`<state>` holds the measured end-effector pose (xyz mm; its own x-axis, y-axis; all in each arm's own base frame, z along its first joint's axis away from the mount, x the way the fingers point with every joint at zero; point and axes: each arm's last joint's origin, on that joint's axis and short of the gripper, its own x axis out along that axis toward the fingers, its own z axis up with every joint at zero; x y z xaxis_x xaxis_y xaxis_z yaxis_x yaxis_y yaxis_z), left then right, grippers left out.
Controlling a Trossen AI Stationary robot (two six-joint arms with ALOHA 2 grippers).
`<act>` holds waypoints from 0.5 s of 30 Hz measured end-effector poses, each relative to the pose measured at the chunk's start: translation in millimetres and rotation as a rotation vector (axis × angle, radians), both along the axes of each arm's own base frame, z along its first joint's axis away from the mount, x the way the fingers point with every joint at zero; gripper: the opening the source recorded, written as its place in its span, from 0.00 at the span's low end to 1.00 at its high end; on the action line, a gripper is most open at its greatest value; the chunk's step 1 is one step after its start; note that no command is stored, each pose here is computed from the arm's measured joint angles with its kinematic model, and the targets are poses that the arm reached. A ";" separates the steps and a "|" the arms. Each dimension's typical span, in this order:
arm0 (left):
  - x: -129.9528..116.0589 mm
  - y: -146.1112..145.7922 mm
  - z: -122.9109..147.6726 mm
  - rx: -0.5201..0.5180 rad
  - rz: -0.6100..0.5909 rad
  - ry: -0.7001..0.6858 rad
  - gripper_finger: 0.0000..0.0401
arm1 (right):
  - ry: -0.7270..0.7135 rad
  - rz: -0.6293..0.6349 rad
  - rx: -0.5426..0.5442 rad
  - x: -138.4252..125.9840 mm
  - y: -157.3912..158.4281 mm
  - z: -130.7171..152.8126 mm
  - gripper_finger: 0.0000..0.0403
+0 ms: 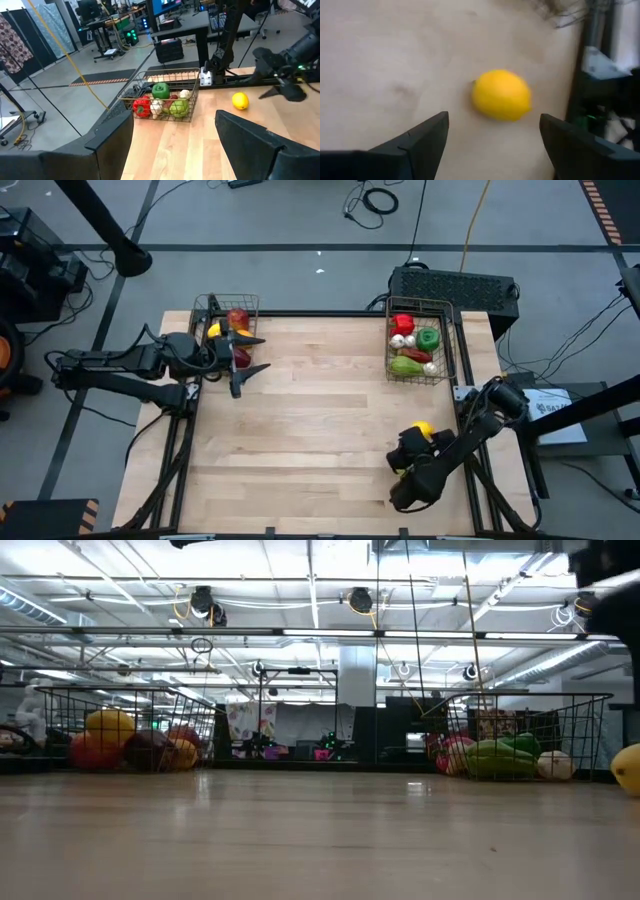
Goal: Sort produce into baskets
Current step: Put the lemon into the left wire basket
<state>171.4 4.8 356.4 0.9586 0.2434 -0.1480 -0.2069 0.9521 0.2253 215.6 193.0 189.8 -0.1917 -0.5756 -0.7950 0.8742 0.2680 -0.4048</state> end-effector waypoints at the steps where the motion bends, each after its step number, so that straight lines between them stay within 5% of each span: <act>1: 0.0 0.0 0.1 0.000 0.000 -0.001 0.72 | -0.018 0.025 0.021 1.8 -0.8 3.8 0.76; 15: 0.8 -1.4 0.7 -0.002 -0.014 -0.009 0.72 | 0.327 0.457 0.197 15.6 -52.6 19.5 0.76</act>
<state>172.2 3.4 357.1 0.9631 0.2301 -0.1397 -0.1961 0.9552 0.2216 231.3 140.3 209.3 -0.2121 -0.5052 -0.8365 0.4908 0.6851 -0.5382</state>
